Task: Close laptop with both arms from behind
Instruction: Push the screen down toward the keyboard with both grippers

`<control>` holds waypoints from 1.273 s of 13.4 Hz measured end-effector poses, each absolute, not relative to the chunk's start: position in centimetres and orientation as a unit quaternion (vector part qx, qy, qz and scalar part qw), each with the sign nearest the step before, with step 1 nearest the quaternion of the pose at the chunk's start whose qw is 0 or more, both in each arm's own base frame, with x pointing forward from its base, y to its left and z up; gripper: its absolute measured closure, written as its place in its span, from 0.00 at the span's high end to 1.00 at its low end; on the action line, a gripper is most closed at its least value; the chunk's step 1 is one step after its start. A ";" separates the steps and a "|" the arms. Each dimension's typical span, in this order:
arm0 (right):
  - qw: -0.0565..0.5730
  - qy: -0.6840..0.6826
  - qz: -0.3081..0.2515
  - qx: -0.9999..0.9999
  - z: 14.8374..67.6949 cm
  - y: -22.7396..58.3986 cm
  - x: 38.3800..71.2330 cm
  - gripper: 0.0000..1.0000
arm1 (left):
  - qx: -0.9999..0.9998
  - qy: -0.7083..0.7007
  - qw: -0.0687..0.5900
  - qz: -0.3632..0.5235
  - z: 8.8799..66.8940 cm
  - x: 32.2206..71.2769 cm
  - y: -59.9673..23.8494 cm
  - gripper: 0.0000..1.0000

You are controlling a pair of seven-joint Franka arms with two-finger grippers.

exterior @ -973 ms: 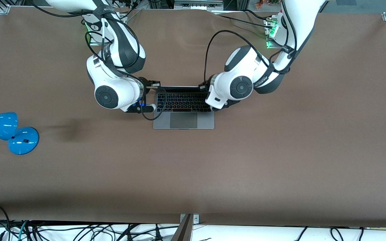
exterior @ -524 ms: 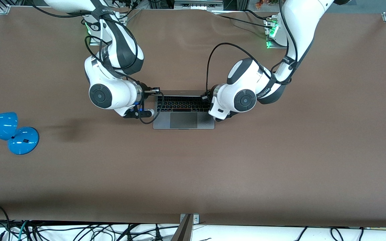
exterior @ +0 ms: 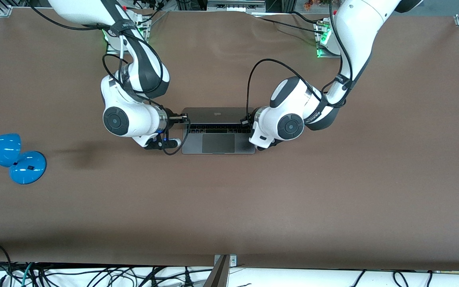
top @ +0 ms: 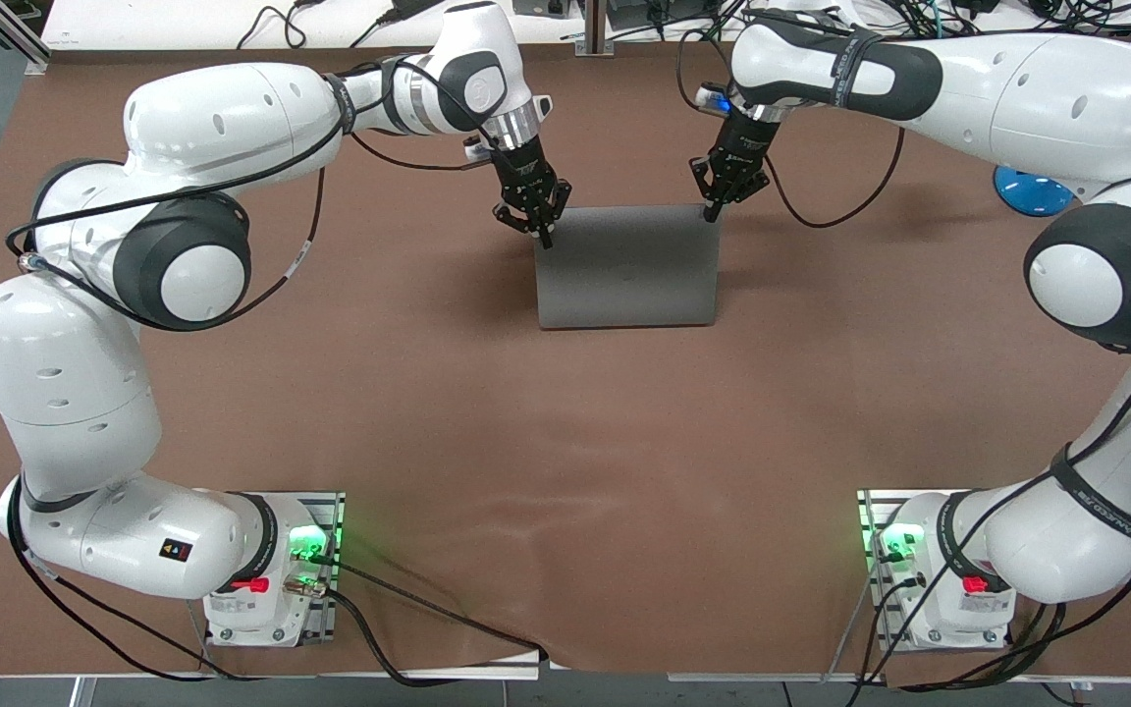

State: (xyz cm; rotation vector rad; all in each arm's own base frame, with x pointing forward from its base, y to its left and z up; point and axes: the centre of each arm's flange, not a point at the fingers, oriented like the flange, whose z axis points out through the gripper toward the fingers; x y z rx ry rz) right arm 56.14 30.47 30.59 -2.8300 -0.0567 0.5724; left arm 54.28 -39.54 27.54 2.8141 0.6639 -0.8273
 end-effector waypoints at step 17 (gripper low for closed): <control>0.145 -0.059 0.164 -0.974 25.2 31.5 59.6 0.03 | 0.934 0.235 0.078 -0.259 23.0 56.3 -38.8 0.01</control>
